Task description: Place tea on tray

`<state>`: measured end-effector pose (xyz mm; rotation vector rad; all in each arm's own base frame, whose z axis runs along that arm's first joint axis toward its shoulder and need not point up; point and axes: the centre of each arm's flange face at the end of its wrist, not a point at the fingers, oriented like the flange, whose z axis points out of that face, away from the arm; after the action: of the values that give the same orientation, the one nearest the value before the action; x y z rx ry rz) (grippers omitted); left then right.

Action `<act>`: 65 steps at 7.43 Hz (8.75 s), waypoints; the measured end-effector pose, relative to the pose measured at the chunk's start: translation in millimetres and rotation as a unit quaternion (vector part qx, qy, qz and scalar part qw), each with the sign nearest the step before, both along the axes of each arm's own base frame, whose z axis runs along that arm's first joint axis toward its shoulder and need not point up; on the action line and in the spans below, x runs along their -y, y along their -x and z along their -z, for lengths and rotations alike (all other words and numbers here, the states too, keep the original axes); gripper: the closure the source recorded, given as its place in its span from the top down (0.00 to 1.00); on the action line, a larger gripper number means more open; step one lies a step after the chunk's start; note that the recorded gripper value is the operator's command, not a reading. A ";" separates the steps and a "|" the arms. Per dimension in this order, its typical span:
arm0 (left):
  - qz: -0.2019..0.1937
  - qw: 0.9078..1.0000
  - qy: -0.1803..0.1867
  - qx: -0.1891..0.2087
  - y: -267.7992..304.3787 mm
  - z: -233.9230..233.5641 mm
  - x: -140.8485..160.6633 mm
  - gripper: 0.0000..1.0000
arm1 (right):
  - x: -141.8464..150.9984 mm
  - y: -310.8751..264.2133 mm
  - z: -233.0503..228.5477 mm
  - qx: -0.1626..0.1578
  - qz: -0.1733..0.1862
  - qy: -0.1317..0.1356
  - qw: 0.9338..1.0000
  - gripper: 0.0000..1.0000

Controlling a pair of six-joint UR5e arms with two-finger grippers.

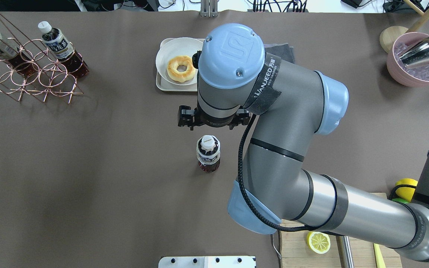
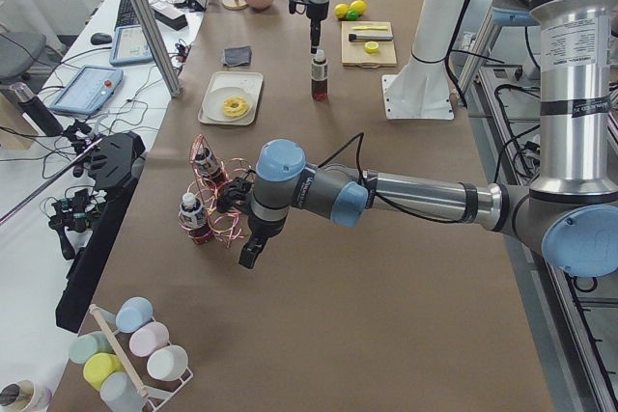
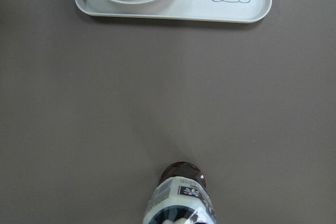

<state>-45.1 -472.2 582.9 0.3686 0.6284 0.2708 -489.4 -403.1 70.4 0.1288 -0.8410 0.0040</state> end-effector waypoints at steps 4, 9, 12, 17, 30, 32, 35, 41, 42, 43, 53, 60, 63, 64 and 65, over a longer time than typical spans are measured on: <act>0.000 1.000 0.005 0.000 0.1 -4.7 -1.2 0.98 | -16.8 26.0 -8.8 -0.024 0.006 -0.001 1.000 0.49; 0.000 1.000 0.005 0.000 0.1 -5.0 -1.1 0.98 | -17.0 27.5 -7.6 -0.025 0.004 -0.003 1.000 0.00; 0.000 1.000 0.006 0.000 0.1 -5.5 -1.4 0.98 | 0.9 10.1 16.4 -0.031 -0.008 -0.002 0.999 0.00; 0.000 1.000 0.001 0.000 -0.8 -0.8 4.5 0.98 | 171.9 -31.0 38.6 -0.039 -0.029 0.026 0.998 0.00; 0.000 1.000 -0.006 0.001 -2.2 4.5 24.4 0.98 | 317.1 -23.3 -42.8 -0.037 -0.035 0.009 0.999 1.00; 0.000 1.000 -0.008 0.001 -2.5 6.0 27.5 0.98 | 315.8 -22.9 -41.0 -0.035 -0.034 0.006 0.999 1.00; 0.000 1.000 -0.008 0.001 -2.2 6.7 28.4 0.98 | 301.4 -40.4 -19.4 -0.024 -0.033 0.004 0.999 1.00; -0.001 1.000 -0.009 0.001 -2.1 6.5 27.9 0.98 | 170.3 -199.0 -124.9 -0.157 0.038 0.037 0.986 1.00; 0.000 1.000 -0.008 0.002 -1.8 4.9 26.2 0.98 | 173.0 -244.9 -198.2 -0.203 0.085 0.023 0.975 1.00; 0.001 1.000 -0.005 0.005 -0.9 1.5 23.7 0.98 | 178.7 -302.9 -269.8 -0.232 0.134 0.014 0.963 1.00; -0.010 0.999 0.034 -0.037 -1.1 -19.5 19.0 0.98 | 91.0 -582.8 -568.6 -0.039 0.017 0.027 0.999 1.00; -0.023 0.998 0.059 -0.028 37.2 -30.0 8.2 0.98 | 90.8 -587.4 -566.0 -0.030 0.012 0.030 0.999 1.00; -0.022 0.997 0.063 -0.028 38.5 -34.1 4.7 0.98 | 88.6 -587.2 -566.9 -0.030 0.013 0.029 0.999 1.00; -0.021 0.997 0.064 -0.027 39.1 -34.8 4.3 0.98 | 89.1 -587.2 -566.2 -0.030 0.013 0.028 0.999 1.00; -0.020 0.997 0.064 -0.027 39.8 -35.0 4.1 0.98 | 90.0 -587.3 -565.2 -0.030 0.013 0.027 0.999 1.00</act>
<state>-85.0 -476.3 617.9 0.2409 0.7042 0.2577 97.9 -493.2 635.6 0.0665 -0.7812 -0.0015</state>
